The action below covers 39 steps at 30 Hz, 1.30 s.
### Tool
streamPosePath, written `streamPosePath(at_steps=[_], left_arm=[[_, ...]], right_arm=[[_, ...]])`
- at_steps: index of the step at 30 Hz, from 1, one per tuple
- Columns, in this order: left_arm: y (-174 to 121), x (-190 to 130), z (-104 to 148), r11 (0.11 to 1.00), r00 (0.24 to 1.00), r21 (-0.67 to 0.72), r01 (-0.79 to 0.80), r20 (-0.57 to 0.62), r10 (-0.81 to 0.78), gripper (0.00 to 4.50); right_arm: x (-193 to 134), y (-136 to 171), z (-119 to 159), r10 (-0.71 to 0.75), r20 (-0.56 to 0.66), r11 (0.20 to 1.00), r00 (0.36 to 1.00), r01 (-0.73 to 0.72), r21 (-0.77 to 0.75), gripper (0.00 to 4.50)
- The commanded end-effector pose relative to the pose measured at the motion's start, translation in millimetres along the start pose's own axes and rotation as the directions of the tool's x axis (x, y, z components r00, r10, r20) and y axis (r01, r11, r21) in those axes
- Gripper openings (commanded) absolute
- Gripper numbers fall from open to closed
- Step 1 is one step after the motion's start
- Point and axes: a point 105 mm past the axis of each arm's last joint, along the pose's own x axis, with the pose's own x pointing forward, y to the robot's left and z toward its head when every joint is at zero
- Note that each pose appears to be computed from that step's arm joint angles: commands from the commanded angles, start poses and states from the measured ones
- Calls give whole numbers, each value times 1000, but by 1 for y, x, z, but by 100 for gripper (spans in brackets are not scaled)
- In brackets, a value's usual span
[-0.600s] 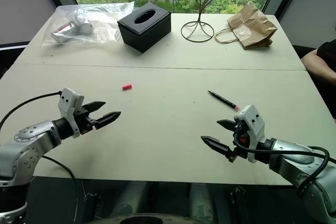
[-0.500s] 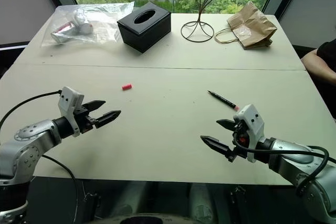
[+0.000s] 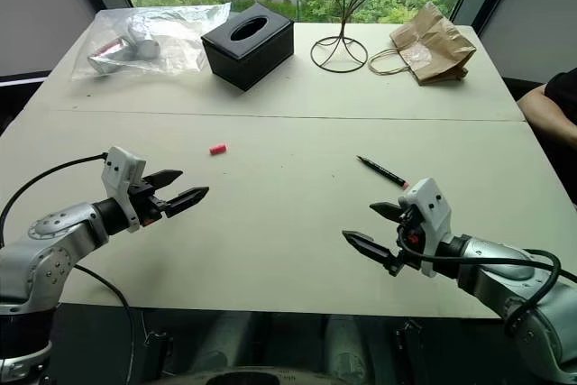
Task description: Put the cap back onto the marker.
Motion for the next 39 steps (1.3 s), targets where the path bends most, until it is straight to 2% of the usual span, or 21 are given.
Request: streamPosePath(at_steps=[1,14,17,23,29,34,39], left_arm=[[1,-2,8,999,1000,37,-1,20,0,450],[7,-1,10,998,1000,57,-15,20,14,450],[9,3,19,992,1000,126,18,8,-19,450],[1,16,39,916,976,337,218,-85,-201,450],[-16,31,55,785,899,439,436,-167,-406,450],[-28,53,53,702,843,474,531,-215,-493,450],[-43,73,50,661,808,483,574,-207,-551,450]], right_arm=[[0,2,7,5,28,999,1000,-4,-32,447],[2,1,9,4,29,999,1000,-2,-36,447],[3,-1,11,-5,37,999,999,7,-42,447],[5,-6,15,-6,33,998,999,8,-60,447],[5,-14,24,-27,47,995,999,32,-92,447],[4,-39,30,-136,43,975,990,142,-171,447],[14,-92,43,-324,57,914,944,328,-238,447]])
